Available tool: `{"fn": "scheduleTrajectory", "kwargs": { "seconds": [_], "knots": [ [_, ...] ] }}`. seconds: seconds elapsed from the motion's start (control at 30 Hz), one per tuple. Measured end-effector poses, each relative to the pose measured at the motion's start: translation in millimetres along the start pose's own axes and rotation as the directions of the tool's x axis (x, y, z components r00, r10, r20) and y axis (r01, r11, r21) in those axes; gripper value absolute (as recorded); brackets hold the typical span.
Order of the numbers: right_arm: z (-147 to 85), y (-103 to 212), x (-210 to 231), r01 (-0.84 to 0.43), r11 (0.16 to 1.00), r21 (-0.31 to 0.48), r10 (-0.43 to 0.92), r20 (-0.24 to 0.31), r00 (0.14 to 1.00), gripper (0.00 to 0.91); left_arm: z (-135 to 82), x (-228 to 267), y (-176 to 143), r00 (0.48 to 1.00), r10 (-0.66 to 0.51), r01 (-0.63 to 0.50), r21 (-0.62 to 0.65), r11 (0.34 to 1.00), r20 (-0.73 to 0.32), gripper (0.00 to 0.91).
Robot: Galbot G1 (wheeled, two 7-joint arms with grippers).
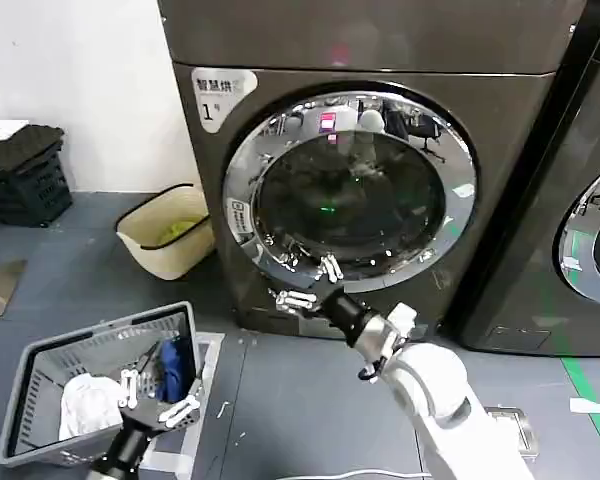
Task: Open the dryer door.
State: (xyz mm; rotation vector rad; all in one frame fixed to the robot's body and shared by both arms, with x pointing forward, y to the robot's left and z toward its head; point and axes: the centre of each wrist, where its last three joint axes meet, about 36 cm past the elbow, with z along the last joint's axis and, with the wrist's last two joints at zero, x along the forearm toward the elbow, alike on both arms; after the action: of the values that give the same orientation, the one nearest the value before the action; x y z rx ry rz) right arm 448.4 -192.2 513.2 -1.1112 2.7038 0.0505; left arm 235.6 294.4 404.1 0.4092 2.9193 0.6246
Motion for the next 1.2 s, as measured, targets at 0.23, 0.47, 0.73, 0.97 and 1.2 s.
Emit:
{"fn": "scheduleTrajectory", "kwargs": {
  "seconds": [0.23,0.47,0.73,0.97,1.2],
  "knots": [
    [3,-12,-4,-0.027,0.999,0.022,0.027,-0.004,1.0,0.907,-3,-3,-8,1.0,0.017,-0.017,0.016,1.0,0.016,0.907],
    [11,-19,-19,-0.038,0.999,0.031,0.038,-0.025,0.999,0.907,-7,-8,-10,0.999,0.027,-0.028,0.018,0.999,0.034,0.907],
    [21,-24,-43,-0.041,0.999,0.035,0.043,-0.043,0.998,0.907,-9,-8,-13,0.999,0.029,-0.03,0.021,0.999,0.035,0.907],
    [27,-29,-62,-0.05,0.998,0.041,0.053,-0.056,0.997,0.907,-10,-9,-13,0.999,0.028,-0.029,0.019,0.999,0.038,0.907],
    [29,-33,-81,-0.058,0.997,0.052,0.061,-0.061,0.996,0.907,-12,-9,-13,0.999,0.029,-0.029,0.017,0.999,0.042,0.907]
  ]
}}
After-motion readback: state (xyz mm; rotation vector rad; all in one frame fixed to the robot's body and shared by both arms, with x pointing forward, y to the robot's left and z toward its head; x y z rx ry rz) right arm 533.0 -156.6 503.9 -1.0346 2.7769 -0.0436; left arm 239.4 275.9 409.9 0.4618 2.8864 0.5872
